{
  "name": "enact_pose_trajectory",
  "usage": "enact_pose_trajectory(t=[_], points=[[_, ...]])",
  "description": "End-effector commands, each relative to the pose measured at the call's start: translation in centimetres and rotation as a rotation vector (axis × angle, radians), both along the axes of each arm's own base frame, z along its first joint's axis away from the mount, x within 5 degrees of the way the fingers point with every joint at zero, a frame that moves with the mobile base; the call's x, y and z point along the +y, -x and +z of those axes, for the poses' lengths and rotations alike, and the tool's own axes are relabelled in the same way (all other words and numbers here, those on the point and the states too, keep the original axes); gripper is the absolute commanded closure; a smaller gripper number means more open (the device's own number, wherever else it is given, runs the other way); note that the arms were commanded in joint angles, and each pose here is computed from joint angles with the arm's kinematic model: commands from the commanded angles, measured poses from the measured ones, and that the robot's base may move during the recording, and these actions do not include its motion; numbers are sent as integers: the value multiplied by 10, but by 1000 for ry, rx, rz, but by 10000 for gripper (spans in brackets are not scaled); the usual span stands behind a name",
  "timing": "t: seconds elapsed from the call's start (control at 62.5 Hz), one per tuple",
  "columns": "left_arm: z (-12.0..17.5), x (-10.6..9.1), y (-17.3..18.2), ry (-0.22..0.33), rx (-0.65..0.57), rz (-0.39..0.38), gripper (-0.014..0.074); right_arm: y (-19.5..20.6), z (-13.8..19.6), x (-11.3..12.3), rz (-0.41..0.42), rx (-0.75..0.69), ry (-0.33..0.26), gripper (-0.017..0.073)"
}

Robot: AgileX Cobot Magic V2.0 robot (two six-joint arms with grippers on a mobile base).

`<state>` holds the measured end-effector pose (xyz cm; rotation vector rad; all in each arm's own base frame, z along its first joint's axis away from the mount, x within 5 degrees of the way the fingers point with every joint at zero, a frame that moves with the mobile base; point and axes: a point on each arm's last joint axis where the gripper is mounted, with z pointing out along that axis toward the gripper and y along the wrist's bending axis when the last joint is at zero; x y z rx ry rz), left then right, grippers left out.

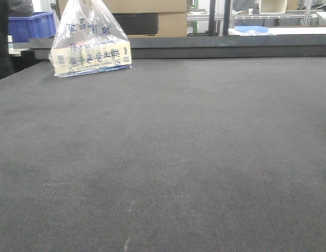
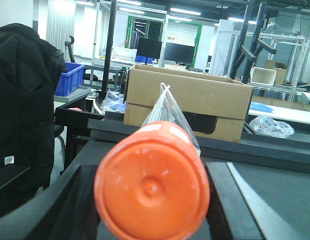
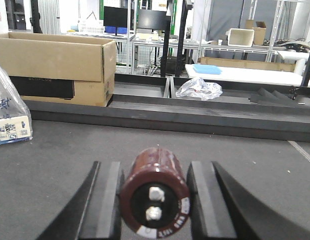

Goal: Place cylindrical capacitor in blue bin on shelf
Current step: 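Drive the base to the shelf of blue bins holding both cylinders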

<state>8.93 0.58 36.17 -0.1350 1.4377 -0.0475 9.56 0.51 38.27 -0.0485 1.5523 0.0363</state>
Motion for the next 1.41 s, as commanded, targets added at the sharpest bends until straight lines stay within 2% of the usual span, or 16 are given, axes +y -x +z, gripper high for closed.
enact_pose_trajectory(t=[0.0,1.392], points=[[3,0,2,1,-31,1,705,2,3,0,-3,-39,10,721],[3,0,2,1,-31,1,705,2,3,0,-3,-39,10,721]])
